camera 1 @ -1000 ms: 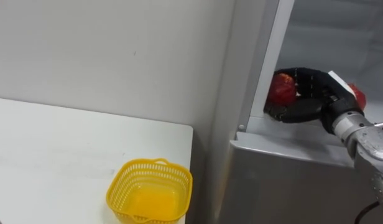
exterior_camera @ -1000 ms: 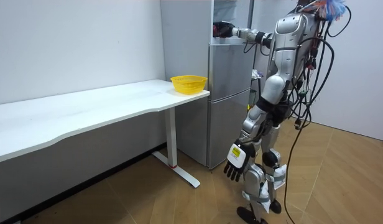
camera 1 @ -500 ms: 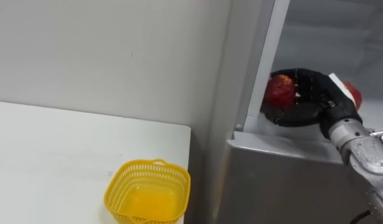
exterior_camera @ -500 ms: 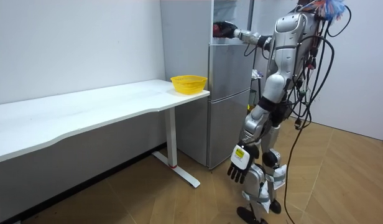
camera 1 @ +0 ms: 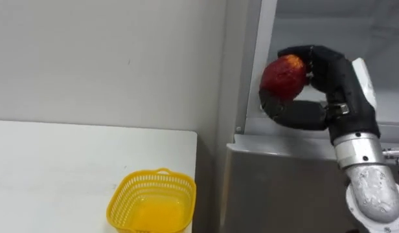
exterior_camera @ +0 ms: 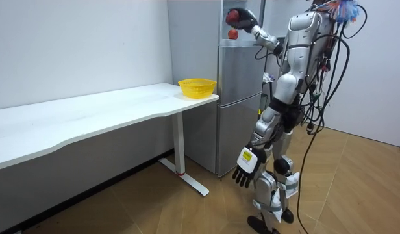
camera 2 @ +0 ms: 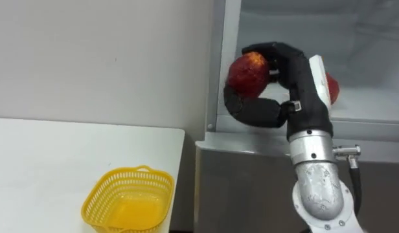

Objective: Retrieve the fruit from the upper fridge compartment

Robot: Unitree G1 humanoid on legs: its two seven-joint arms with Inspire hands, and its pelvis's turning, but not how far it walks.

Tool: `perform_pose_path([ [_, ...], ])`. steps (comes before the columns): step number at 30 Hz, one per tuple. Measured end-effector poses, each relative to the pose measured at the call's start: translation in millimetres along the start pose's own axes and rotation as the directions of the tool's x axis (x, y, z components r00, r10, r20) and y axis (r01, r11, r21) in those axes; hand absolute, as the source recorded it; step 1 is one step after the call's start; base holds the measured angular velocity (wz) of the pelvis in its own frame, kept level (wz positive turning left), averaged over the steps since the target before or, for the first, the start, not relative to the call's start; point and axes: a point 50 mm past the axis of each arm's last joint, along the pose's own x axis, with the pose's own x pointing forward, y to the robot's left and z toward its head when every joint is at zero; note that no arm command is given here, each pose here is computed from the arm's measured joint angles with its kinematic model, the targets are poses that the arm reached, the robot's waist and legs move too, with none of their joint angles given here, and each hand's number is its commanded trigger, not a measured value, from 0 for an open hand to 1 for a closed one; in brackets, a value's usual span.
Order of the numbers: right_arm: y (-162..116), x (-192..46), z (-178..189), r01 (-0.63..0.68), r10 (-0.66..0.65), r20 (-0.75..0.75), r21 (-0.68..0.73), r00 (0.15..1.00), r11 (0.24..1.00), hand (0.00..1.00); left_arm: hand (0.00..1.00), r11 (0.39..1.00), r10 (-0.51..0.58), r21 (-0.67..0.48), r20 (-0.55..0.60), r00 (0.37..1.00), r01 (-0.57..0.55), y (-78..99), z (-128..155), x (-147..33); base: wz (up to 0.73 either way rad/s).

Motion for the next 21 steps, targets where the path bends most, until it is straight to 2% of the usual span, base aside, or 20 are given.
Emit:
perform_pose_path([
  [6,-3,-3,31,0.075,-0.067,0.189,-0.033,0.98,0.997,1.0,0.0,1.0,-0.009,-0.012,-0.01,1.0,0.009,-1.8,-3,0.4,0.0],
  [11,-5,-6,46,0.115,-0.089,0.287,-0.075,0.954,0.991,1.0,0.0,1.0,-0.013,0.004,0.007,1.0,0.013,-1.7,4,0.9,0.0],
  [16,6,-13,61,0.113,-0.066,0.374,-0.105,0.925,0.988,1.0,0.0,1.0,-0.011,0.005,0.02,1.0,0.011,-1.2,7,1.0,0.0],
  [21,24,-22,69,0.025,0.044,0.419,-0.157,0.907,0.987,1.0,0.0,1.0,-0.011,0.007,0.025,1.0,0.011,-1.2,7,1.0,0.0],
])
